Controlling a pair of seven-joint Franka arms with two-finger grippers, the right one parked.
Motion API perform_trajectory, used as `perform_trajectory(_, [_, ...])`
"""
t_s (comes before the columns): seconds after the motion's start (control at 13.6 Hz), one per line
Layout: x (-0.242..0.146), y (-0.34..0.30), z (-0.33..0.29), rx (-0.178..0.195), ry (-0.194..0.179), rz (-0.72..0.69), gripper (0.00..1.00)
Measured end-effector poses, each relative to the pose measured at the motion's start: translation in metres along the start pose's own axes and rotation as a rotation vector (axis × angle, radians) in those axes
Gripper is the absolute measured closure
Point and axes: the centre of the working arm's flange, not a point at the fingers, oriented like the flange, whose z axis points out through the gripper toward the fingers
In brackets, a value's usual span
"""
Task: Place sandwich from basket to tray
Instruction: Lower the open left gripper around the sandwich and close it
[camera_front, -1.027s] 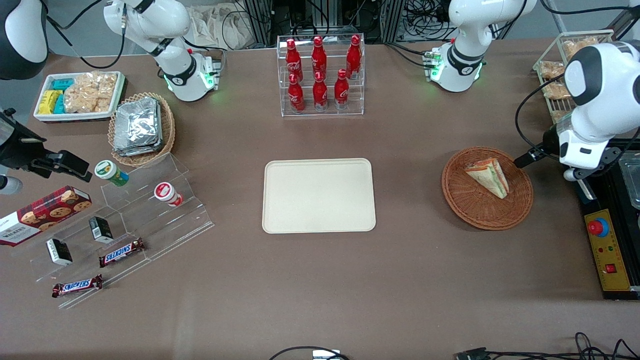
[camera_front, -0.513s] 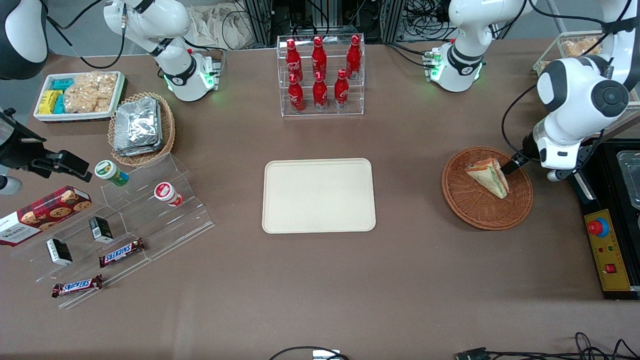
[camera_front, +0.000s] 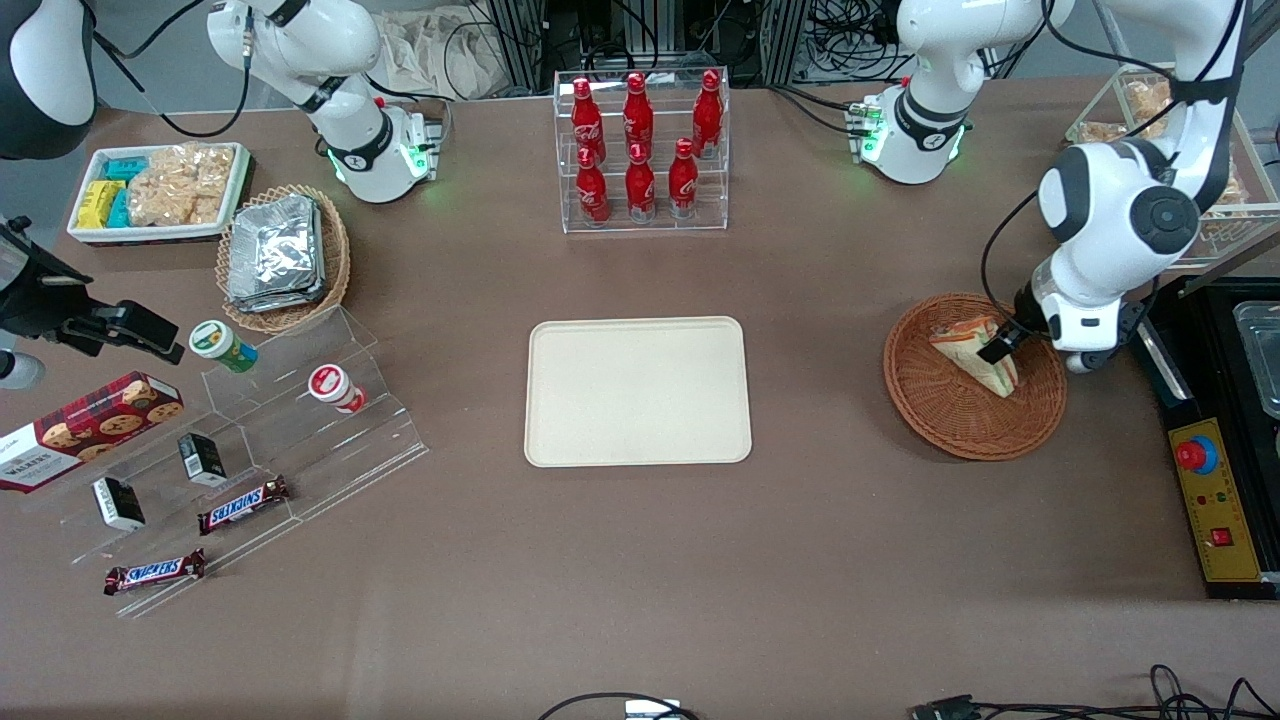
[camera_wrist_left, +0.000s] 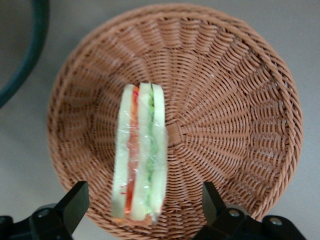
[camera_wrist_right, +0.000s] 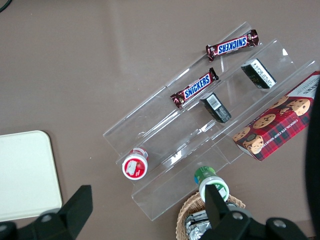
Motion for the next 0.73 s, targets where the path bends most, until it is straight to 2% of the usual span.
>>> perform_trajectory(0.37, [-0.007,0.001,0.025,-0.002,-0.004,-0.009,0.0])
perform_trajectory(0.73, [-0.013,-0.004,0.047,0.017,-0.008,0.011,0.0])
